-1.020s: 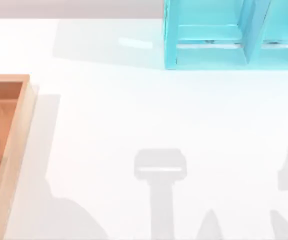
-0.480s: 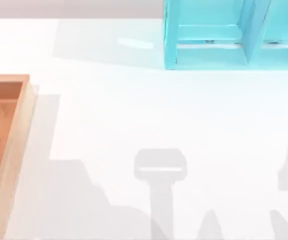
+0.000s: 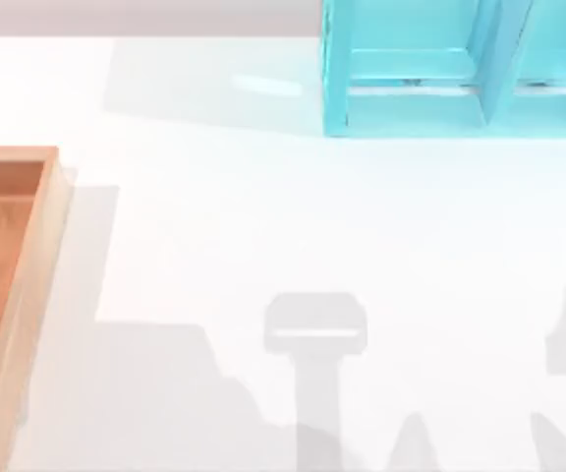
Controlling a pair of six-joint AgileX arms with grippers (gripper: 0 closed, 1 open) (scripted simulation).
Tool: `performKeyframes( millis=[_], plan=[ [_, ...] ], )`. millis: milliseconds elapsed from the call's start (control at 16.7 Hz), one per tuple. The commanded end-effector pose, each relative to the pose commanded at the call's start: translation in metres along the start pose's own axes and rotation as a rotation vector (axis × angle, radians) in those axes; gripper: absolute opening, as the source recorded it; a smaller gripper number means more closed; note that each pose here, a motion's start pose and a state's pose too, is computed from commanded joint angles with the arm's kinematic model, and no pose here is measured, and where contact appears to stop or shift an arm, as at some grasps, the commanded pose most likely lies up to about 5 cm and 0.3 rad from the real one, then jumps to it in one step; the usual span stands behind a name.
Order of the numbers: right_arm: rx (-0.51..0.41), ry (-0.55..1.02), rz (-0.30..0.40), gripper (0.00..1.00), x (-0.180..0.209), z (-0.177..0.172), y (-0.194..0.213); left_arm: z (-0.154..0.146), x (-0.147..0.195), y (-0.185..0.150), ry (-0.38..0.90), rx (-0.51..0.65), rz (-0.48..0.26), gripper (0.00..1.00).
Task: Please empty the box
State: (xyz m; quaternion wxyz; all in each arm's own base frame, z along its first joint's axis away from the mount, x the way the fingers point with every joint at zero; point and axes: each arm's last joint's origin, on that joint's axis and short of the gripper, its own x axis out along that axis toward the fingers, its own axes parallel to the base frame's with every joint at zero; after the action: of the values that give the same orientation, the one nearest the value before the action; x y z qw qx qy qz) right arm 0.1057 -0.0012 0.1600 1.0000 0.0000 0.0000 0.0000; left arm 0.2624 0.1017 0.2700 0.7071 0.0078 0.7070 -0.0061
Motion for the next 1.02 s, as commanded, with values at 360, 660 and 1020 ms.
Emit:
performKeyframes(
  millis=[360,660,1020],
  plan=[
    [0.000,0.000,0.000,1.00,0.000,0.000,0.000,0.049,0.012,-0.054,-0.092,0.025,0.041,0.00],
    [0.000,0.000,0.000,1.00,0.000,0.000,0.000,0.073,0.032,-0.189,-0.162,0.089,0.011,0.00],
    [0.000,0.000,0.000,1.00,0.000,0.000,0.000,0.053,0.070,-0.292,-0.076,0.109,-0.008,0.00]
  ],
)
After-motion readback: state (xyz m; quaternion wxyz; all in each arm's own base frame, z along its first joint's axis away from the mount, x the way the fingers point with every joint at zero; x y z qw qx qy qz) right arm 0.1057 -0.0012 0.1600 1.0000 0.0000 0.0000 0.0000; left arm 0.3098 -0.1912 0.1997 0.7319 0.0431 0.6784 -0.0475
